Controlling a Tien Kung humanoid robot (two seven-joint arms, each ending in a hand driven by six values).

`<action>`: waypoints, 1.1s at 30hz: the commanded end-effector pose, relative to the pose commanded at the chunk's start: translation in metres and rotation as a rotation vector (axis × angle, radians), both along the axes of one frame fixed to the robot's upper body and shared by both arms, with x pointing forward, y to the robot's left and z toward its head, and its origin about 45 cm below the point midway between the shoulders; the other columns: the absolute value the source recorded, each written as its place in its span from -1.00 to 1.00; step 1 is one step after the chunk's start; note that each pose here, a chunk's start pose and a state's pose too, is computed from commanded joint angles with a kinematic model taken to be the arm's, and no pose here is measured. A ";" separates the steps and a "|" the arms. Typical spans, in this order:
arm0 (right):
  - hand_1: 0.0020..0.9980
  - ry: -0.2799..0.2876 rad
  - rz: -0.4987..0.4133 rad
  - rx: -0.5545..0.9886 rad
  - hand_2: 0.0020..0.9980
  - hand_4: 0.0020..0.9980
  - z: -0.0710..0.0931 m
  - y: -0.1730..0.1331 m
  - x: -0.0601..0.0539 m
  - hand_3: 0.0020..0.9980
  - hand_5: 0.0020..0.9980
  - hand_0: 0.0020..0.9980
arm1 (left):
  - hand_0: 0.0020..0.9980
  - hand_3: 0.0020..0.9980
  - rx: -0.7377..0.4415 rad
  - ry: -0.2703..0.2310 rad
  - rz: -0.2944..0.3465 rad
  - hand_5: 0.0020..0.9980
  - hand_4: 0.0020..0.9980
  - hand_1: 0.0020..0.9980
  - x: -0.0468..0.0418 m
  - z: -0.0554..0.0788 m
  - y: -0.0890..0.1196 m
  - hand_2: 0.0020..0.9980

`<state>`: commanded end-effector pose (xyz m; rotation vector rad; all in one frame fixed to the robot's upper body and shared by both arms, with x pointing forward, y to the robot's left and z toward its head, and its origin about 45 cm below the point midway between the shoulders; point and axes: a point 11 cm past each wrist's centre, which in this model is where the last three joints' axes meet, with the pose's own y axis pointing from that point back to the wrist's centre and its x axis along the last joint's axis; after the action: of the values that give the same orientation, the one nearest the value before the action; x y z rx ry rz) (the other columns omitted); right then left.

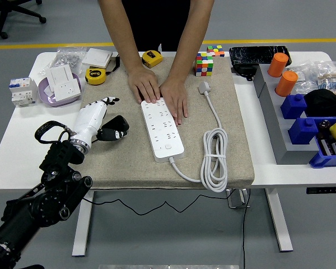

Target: Pick up the plug,place it near the board,insert it into the board,press the button

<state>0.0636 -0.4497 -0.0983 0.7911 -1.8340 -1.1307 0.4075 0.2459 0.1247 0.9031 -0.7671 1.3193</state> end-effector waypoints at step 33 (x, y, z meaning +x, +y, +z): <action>0.62 0.005 0.022 -0.026 0.62 1.00 0.002 -0.004 0.002 0.73 1.00 0.59 | -0.32 -0.04 -0.082 -0.042 -0.028 -0.65 0.34 -0.36 0.0029 0.011 -0.013 -0.32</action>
<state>0.0658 -0.4540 -0.0961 0.7912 -1.8282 -1.0919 0.4104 0.2333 0.1355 0.7988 -0.7498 1.3387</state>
